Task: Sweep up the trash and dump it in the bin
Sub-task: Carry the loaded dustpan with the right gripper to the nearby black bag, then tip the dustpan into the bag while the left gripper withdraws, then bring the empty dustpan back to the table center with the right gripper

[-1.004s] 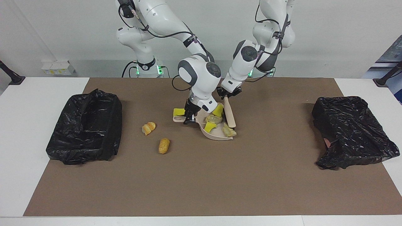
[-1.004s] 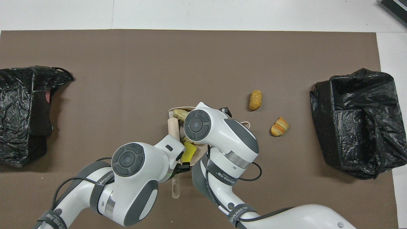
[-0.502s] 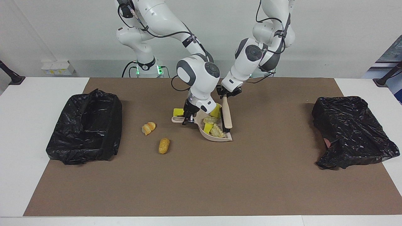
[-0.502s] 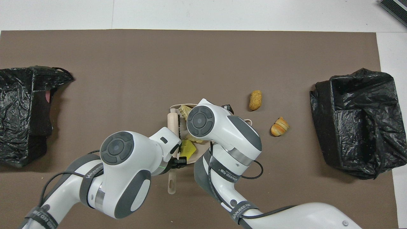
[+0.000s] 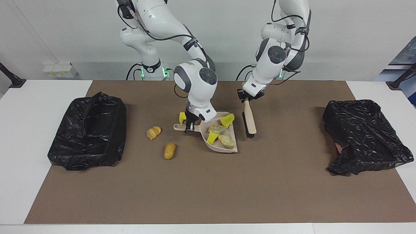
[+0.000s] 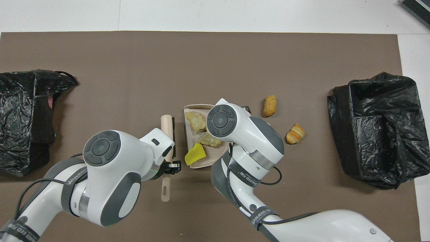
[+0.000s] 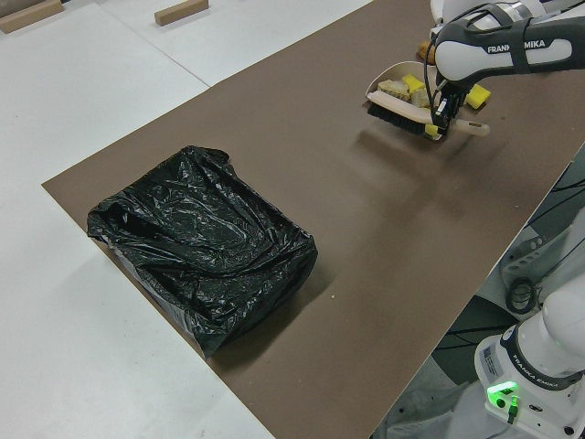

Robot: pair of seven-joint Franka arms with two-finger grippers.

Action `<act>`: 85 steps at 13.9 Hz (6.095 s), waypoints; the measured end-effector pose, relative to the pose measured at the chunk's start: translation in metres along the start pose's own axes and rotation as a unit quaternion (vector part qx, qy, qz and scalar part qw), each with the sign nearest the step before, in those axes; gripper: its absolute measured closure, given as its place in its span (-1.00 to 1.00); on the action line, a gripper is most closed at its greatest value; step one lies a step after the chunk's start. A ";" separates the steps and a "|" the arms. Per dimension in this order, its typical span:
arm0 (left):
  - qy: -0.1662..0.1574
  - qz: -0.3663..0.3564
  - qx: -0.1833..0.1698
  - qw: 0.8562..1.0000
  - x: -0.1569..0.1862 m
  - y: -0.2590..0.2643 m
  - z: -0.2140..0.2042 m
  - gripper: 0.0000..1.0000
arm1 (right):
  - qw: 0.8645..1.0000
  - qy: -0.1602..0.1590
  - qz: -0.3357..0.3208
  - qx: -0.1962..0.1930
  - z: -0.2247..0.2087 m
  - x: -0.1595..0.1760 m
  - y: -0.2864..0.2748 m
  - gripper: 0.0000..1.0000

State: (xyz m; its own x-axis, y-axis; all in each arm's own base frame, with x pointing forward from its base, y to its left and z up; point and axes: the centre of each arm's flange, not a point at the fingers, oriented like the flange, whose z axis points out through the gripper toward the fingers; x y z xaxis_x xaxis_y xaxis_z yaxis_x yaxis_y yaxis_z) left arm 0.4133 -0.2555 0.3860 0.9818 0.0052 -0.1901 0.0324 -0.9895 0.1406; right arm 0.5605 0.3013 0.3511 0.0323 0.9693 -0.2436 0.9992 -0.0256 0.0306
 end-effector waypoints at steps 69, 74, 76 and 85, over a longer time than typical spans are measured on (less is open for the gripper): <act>0.085 0.054 0.047 0.994 0.091 -0.169 -0.289 -1.00 | 0.784 0.003 0.618 0.053 -0.134 -0.110 0.044 0.37; 0.077 0.044 0.047 0.995 0.089 -0.180 -0.289 -1.00 | 0.705 0.029 0.698 0.124 -0.123 0.021 0.054 0.37; 0.079 0.044 0.047 0.995 0.088 -0.180 -0.290 -1.00 | 0.693 0.019 0.706 0.145 -0.103 0.063 0.048 0.37; 0.056 0.073 0.059 0.994 0.069 -0.185 -0.274 -1.00 | 0.689 0.007 0.696 0.200 -0.035 0.150 0.029 0.37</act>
State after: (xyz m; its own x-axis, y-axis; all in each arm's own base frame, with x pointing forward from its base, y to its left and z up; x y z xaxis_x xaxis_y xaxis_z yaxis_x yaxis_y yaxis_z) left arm 0.5268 -0.0321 0.6130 0.9894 -0.1294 -0.0659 -0.1268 -0.9910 0.0432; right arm 0.5939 0.4544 0.3496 0.9693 -0.0611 -0.2381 -0.0739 -0.9962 -0.0452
